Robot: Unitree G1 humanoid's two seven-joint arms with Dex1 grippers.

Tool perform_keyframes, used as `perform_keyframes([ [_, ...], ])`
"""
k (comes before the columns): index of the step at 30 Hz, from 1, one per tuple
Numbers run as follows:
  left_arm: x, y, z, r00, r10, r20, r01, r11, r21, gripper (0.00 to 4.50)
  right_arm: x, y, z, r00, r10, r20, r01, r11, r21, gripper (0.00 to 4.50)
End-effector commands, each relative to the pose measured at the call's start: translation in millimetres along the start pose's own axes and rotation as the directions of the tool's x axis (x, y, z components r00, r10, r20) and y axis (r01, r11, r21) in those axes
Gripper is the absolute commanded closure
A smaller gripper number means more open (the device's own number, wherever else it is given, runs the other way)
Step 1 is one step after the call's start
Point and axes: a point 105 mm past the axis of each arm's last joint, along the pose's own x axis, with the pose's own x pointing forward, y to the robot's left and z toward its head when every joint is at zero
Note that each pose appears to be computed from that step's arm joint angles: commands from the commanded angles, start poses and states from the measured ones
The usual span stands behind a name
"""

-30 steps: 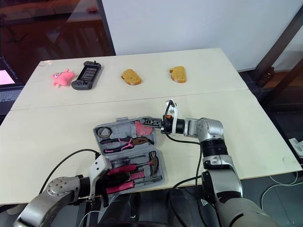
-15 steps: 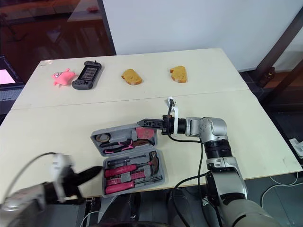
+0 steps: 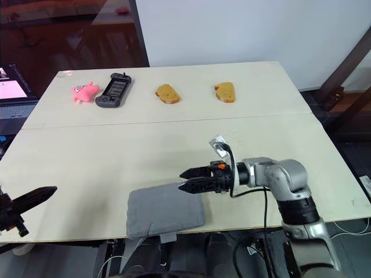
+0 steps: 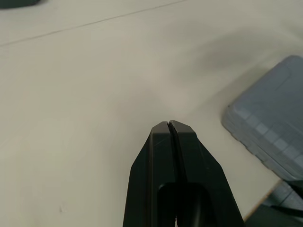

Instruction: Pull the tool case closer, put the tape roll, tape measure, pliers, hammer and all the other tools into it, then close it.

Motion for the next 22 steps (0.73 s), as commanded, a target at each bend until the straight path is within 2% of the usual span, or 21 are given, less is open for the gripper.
perform_keyframes([
  [1, 12, -3, 2, 0.999, -0.011, -0.044, 0.015, 0.995, 0.101, 4.50, -18, 16, 16, 0.997, -0.070, 0.019, 0.072, 0.972, -0.224, 0.07],
  [3, 17, -6, 3, 0.998, -0.025, -0.059, 0.034, 0.989, 0.143, 4.50, -33, 18, 16, 0.986, -0.164, 0.005, 0.155, 0.922, -0.354, 0.07],
  [7, 18, -4, 3, 0.995, -0.030, -0.092, 0.047, 0.983, 0.180, 4.50, -52, 18, 10, 0.961, -0.276, -0.003, 0.244, 0.855, -0.458, 0.07],
  [9, 18, 1, 11, 0.996, -0.030, -0.083, 0.046, 0.979, 0.198, 4.50, -69, 16, 11, 0.932, -0.362, 0.029, 0.321, 0.784, -0.531, 0.07],
  [13, 12, 12, 20, 0.997, 0.001, -0.072, 0.015, 0.976, 0.218, 4.50, -96, 9, 16, 0.859, -0.497, 0.120, 0.470, 0.675, -0.569, 0.07],
  [17, 9, 20, 20, 0.996, 0.011, -0.086, 0.010, 0.972, 0.234, 4.50, -103, 9, 10, 0.833, -0.540, 0.118, 0.489, 0.622, -0.611, 0.07],
  [22, 13, 27, 29, 0.998, 0.009, -0.070, 0.009, 0.968, 0.250, 4.50, -103, 9, 9, 0.829, -0.545, 0.123, 0.492, 0.607, -0.623, 0.07],
])
